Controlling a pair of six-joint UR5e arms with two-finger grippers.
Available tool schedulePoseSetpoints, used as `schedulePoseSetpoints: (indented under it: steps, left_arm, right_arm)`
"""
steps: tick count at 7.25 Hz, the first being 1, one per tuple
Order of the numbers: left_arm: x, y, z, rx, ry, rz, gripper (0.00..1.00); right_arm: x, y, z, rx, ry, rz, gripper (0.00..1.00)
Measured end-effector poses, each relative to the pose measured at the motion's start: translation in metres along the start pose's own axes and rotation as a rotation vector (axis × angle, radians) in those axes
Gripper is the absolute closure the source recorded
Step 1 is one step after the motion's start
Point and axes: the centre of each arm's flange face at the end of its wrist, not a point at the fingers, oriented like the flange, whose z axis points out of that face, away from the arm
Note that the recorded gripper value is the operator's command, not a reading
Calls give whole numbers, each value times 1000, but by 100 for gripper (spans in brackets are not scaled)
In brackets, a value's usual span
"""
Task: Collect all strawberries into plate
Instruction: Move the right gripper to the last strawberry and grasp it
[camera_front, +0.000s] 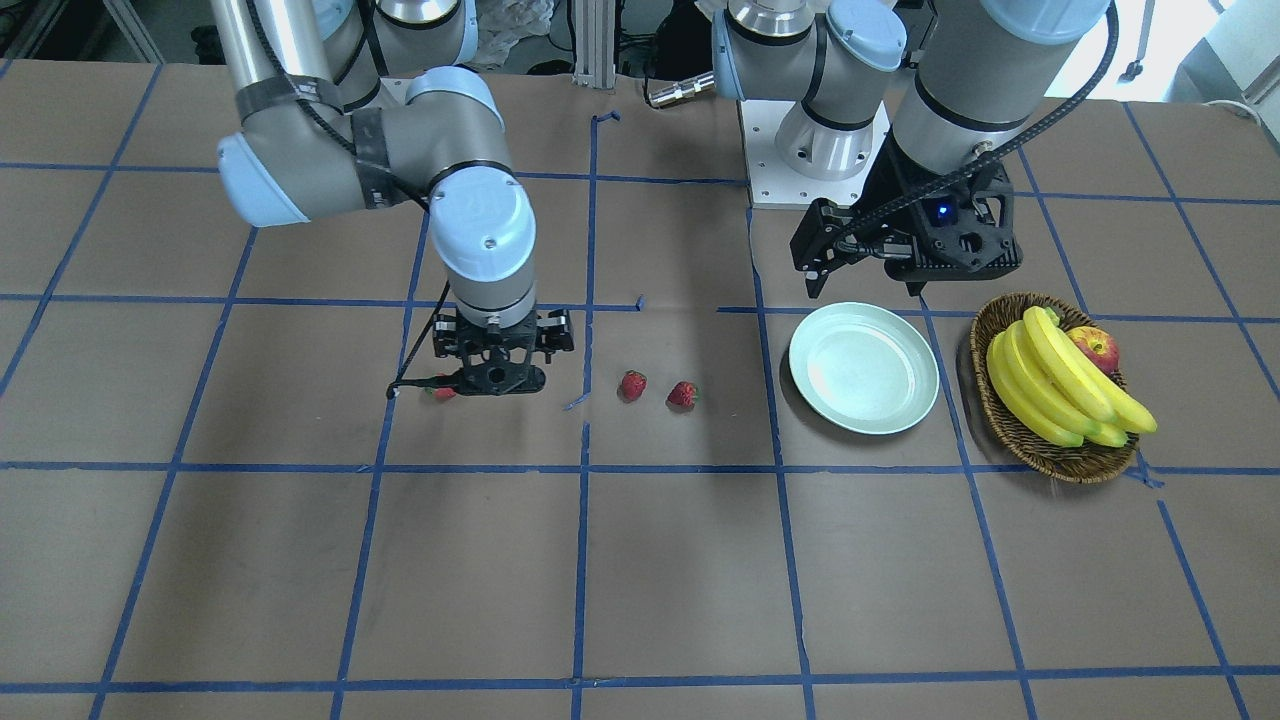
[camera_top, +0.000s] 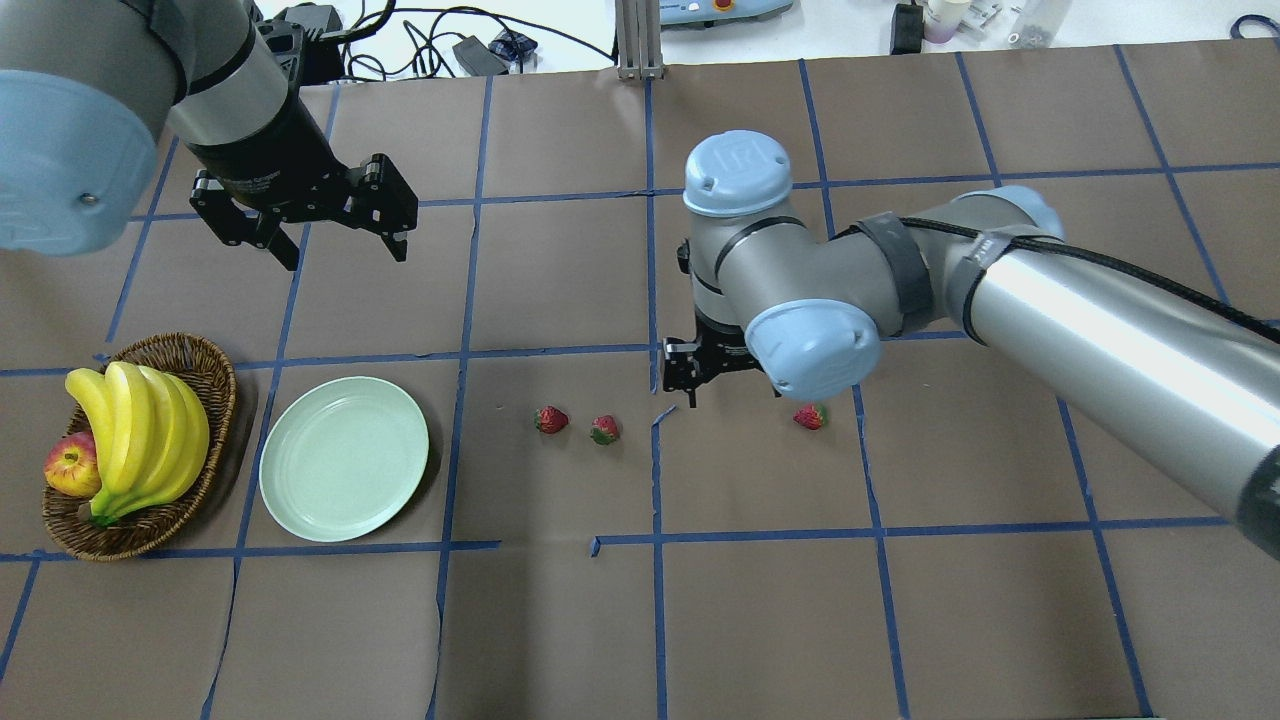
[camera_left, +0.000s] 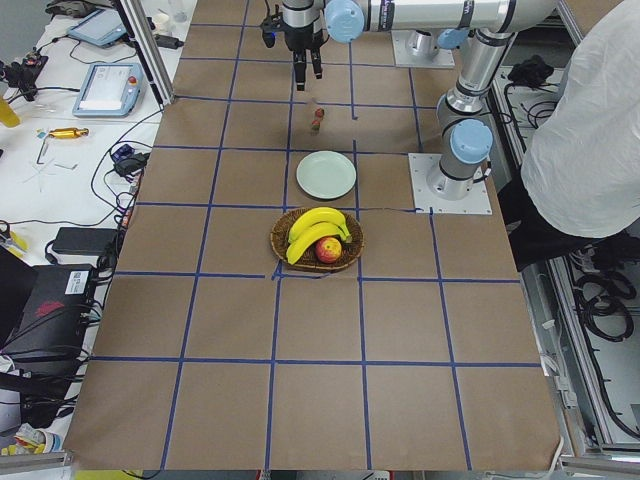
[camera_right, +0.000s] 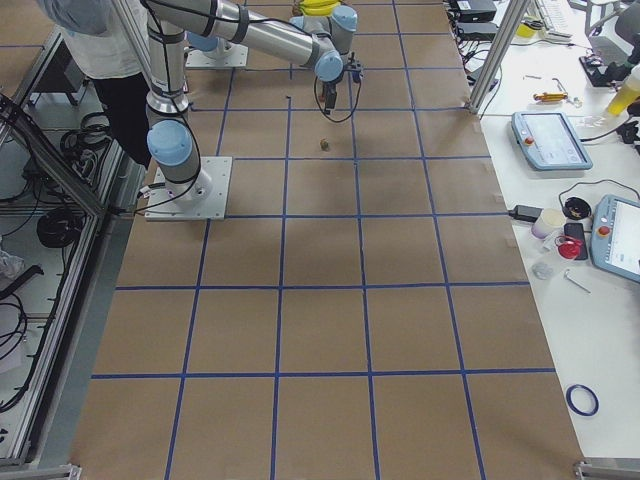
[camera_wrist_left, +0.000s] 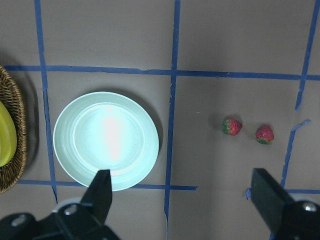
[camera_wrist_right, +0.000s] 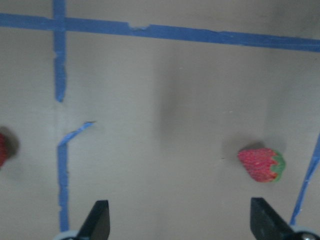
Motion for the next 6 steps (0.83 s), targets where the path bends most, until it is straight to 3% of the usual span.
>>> schedulePoseSetpoints:
  steps: [3, 4, 6]
  left_arm:
    - [0, 0, 0, 2, 0, 1, 0]
    - [0, 0, 0, 1, -1, 1, 0]
    - [0, 0, 0, 1, -1, 1, 0]
  right_arm:
    - [61, 10, 45, 34, -4, -72, 2]
    - [66, 12, 52, 35, -4, -75, 21]
    - [69, 14, 60, 26, -3, -77, 23]
